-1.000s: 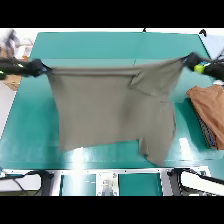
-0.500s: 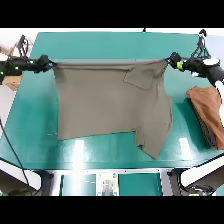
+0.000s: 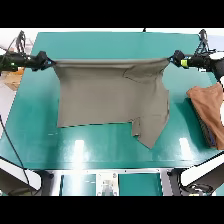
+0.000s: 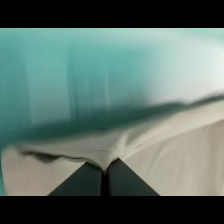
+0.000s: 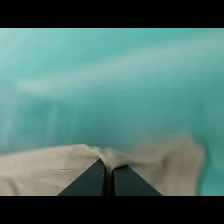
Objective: Fold the shirts.
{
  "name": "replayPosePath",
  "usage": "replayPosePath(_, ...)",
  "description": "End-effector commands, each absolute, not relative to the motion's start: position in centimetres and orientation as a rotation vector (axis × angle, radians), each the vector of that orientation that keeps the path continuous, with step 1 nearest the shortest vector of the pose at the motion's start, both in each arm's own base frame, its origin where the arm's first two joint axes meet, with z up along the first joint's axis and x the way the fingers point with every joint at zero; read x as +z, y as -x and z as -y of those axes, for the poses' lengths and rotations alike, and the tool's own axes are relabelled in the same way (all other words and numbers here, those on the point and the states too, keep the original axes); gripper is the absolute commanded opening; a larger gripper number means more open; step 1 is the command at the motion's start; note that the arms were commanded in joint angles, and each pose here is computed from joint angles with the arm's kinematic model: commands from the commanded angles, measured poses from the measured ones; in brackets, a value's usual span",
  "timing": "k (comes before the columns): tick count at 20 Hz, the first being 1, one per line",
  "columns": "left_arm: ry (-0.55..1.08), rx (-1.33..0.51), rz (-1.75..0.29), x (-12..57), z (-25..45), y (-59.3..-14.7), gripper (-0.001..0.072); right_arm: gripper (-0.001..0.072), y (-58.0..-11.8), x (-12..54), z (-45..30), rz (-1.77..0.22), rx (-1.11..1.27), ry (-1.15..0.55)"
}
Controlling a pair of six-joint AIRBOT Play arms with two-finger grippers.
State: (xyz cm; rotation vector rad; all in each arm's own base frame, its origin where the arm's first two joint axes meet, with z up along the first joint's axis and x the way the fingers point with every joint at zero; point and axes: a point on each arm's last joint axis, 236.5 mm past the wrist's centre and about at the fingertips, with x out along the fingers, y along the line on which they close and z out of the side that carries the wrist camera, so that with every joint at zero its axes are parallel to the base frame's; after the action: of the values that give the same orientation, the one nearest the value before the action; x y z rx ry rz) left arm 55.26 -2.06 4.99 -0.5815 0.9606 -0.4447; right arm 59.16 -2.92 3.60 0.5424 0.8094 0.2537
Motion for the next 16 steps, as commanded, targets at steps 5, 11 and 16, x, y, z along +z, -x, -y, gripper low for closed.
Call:
replayPosePath(5, 0.61, -0.379, -1.476, -2.5, 2.1, -44.8, 0.0025, 0.002, -50.5, -4.7, 4.2, -1.236, 0.217, -0.384)
replayPosePath(11, 0.703, -0.32, -1.543, -7.3, 2.8, -42.5, 0.0026, 0.0021, -48.3, -8.0, 3.9, -1.308, 0.22, -0.38)
replayPosePath(16, 0.797, -0.351, -1.533, -7.3, 4.4, -42.4, 0.0048, 0.0128, -48.6, -7.6, 3.7, -1.294, 0.222, -0.388)
